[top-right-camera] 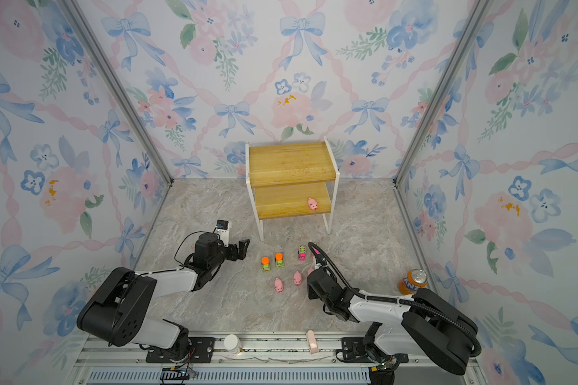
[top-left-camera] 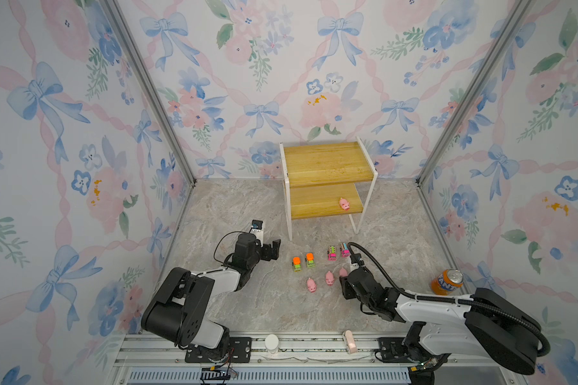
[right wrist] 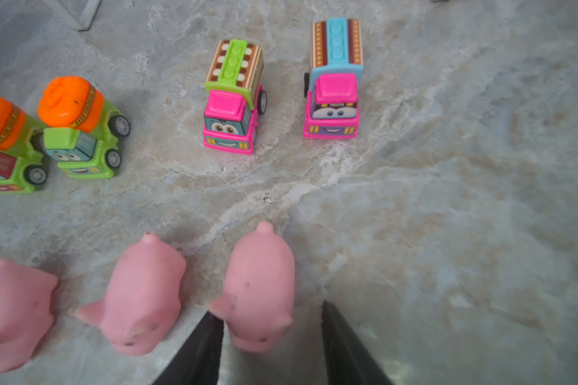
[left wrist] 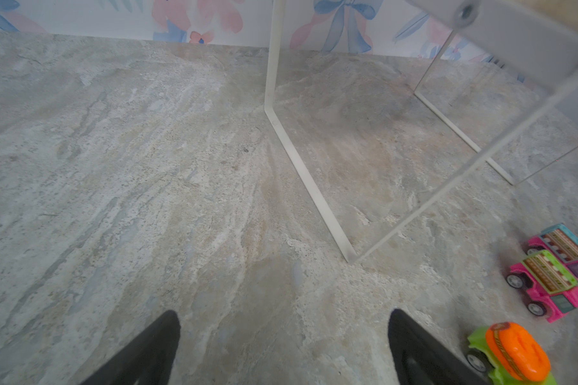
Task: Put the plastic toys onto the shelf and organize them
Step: 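Lower the open right gripper around the pink pig nearest the trucks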
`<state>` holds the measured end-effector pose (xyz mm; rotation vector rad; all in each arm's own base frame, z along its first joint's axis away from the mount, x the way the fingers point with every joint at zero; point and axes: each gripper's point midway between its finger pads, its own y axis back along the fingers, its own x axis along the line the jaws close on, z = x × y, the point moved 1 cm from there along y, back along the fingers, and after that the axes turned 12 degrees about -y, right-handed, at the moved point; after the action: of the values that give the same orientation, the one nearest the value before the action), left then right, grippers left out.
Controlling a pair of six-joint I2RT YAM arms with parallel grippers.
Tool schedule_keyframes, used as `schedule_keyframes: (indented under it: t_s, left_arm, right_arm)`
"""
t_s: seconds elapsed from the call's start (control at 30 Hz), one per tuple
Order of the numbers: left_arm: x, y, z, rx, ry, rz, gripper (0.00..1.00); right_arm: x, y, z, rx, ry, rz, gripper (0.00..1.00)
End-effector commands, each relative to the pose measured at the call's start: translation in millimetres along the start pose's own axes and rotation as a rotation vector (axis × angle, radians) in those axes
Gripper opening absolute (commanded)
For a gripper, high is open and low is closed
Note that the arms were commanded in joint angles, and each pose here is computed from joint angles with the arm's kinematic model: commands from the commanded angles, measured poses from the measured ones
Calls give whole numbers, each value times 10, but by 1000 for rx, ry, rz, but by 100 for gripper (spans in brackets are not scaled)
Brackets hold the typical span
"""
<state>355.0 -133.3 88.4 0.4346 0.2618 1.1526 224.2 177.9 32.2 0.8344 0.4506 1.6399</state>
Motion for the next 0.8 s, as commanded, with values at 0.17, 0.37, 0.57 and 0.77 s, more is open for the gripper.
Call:
schedule_keyframes:
  t_s: [0.17, 0.37, 0.57, 0.77]
  left_arm:
    - [-4, -19, 47, -8, -22, 2, 98]
    - [-5, -19, 46, -8, -21, 4, 98]
    - [-4, -16, 49, -9, -23, 5, 98]
    - [2, -15, 42, -7, -21, 7, 98]
  right_arm:
    - [-91, -10, 6, -5, 10, -9, 49]
    - [-64, -61, -18, 40, 38, 4, 49]
    - [-48, -102, -20, 44, 46, 5, 47]
    - [-53, -113, -26, 46, 48, 4, 41]
